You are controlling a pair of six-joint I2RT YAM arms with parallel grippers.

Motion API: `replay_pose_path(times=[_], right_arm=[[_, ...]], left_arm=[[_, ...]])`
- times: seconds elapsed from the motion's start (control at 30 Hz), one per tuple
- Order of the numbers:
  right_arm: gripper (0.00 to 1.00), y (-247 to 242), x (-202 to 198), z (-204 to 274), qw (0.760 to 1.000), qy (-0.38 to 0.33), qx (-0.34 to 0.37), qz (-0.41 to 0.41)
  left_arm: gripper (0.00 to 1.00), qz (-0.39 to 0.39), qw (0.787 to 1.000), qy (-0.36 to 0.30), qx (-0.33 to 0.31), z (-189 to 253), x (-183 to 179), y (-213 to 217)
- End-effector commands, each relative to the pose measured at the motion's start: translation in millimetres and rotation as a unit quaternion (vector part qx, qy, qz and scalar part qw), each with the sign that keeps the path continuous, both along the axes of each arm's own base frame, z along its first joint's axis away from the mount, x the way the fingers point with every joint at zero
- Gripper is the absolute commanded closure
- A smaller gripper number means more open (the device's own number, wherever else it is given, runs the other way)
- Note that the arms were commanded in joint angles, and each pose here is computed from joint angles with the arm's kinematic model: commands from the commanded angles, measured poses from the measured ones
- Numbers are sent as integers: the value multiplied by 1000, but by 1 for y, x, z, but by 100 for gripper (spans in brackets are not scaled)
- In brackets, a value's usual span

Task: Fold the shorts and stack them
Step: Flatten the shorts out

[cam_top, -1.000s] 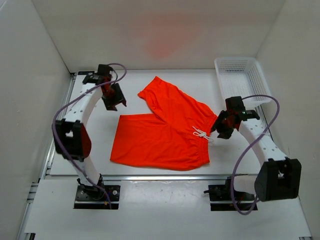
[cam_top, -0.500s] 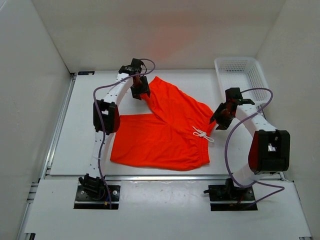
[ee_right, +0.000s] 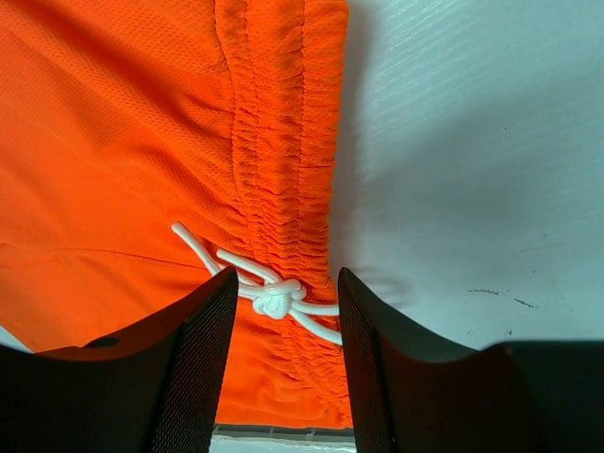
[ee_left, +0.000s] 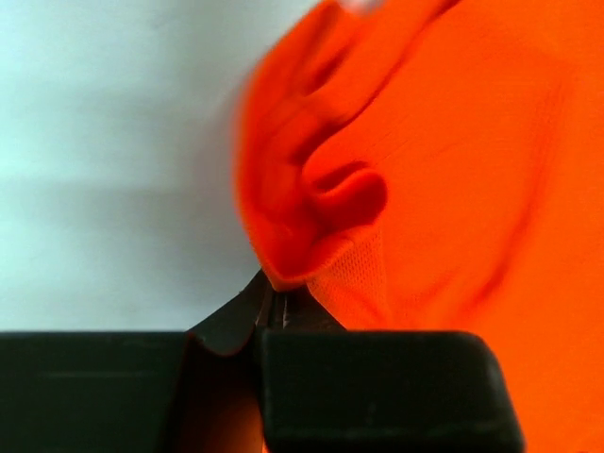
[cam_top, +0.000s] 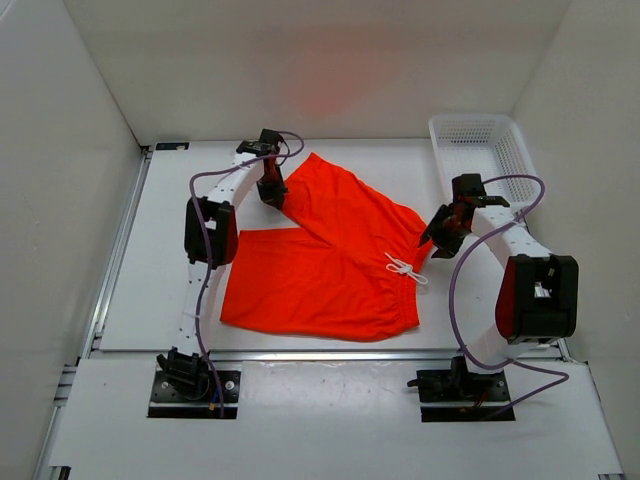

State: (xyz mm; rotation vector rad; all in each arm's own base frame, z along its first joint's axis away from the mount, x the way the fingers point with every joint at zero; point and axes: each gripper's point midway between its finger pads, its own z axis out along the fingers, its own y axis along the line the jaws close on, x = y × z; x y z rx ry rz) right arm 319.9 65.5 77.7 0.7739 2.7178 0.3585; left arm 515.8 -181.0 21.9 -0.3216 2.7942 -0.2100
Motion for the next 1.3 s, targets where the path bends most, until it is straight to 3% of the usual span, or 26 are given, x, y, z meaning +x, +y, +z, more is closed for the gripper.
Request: replay_pose_path(times=[0.0, 0.2, 0.23, 0.27, 0.37, 0.57, 0.6, 0.7, 0.73, 0.93, 0.97, 1.07, 1.27], right_arm=[[48, 2, 10, 9, 999, -21, 5, 25], [48, 13, 14, 9, 998, -24, 23, 56], [47, 17, 17, 13, 997, -32, 21, 67], [45, 17, 17, 13, 997, -32, 21, 68], [38, 17, 23, 12, 997, -31, 21, 68], [36, 30, 40, 23, 995, -48, 24, 79], [40, 35, 43, 24, 995, -49, 24, 85], [40, 47, 57, 18, 995, -43, -3, 89], [40, 46, 61, 15, 996, -39, -5, 81], [41, 59, 73, -23, 995, 7, -44, 87], [45, 64, 76, -25, 994, 5, -55, 93], [55, 77, 79, -41, 991, 21, -71, 108], [52, 90, 96, -63, 987, 29, -105, 121]], left_arm=[[90, 45, 998, -50, 22, 64, 2, 47], [90, 89, 995, 10, 40, 45, -54, 99], [60, 94, 995, 16, 42, 44, -59, 104], [43, 93, 994, 30, 45, 37, -69, 106], [26, 92, 995, 26, 39, 43, -70, 109], [32, 65, 997, -36, 39, 84, -43, 88], [34, 55, 998, -23, 32, 73, -41, 79], [35, 29, 999, -30, 25, 73, -25, 61], [35, 20, 1000, -4, 21, 54, -26, 58], [34, -3, 1000, 17, 4, 26, -18, 42], [34, -10, 1000, 21, 2, 22, -19, 41], [34, -9, 999, 37, -9, 10, -21, 42], [34, 24, 998, 44, -28, -1, -10, 79]])
